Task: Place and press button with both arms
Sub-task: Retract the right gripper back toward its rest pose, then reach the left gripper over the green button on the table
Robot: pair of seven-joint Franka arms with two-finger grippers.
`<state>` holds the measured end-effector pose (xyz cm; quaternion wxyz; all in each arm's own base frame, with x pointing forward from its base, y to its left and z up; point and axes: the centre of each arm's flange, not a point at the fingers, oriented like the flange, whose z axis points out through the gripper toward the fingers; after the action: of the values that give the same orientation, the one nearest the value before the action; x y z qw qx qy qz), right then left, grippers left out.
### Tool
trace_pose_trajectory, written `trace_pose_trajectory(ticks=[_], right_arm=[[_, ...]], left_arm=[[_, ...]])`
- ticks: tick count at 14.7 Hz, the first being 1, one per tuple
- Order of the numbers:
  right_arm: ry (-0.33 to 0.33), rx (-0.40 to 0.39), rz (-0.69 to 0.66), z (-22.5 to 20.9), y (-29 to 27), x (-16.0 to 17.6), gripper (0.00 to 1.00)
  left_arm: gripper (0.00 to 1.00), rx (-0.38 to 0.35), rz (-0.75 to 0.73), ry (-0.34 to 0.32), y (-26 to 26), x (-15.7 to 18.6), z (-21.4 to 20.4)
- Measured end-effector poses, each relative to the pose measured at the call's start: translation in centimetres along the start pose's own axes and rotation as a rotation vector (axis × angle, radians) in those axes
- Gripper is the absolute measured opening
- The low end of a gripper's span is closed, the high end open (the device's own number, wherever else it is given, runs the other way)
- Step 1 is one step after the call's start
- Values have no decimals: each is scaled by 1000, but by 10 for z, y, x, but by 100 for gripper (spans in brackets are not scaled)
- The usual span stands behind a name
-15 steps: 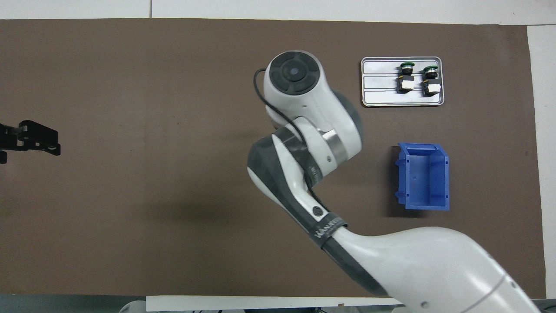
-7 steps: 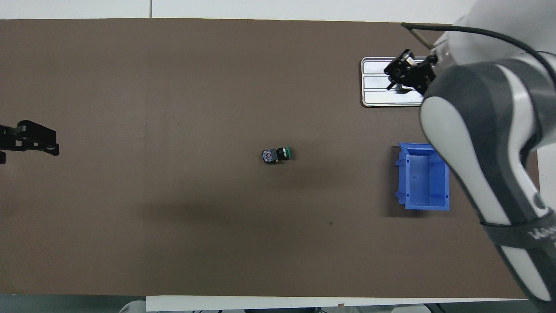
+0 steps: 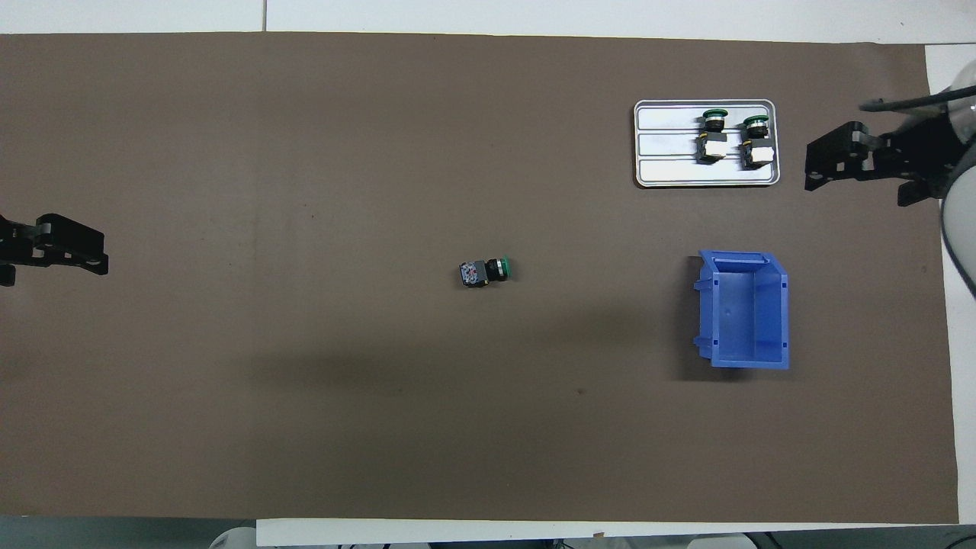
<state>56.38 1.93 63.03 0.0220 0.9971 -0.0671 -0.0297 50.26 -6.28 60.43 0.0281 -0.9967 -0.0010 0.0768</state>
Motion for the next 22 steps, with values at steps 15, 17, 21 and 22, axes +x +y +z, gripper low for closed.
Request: trace_pose_trajectory(ticks=[15, 17, 21, 22], right_arm=[[-126, 3, -84, 22, 59, -27, 100], [-125, 3, -85, 21, 59, -27, 100], [-125, 3, -86, 21, 58, -28, 100], [-125, 2, -89, 21, 57, -28, 100]], left_arm=[[100, -92, -601, 55, 143, -20, 33], [100, -119, -725, 45, 171, -19, 46], [100, -146, -932, 25, 232, -9, 86], [100, -142, -971, 18, 247, -9, 97]])
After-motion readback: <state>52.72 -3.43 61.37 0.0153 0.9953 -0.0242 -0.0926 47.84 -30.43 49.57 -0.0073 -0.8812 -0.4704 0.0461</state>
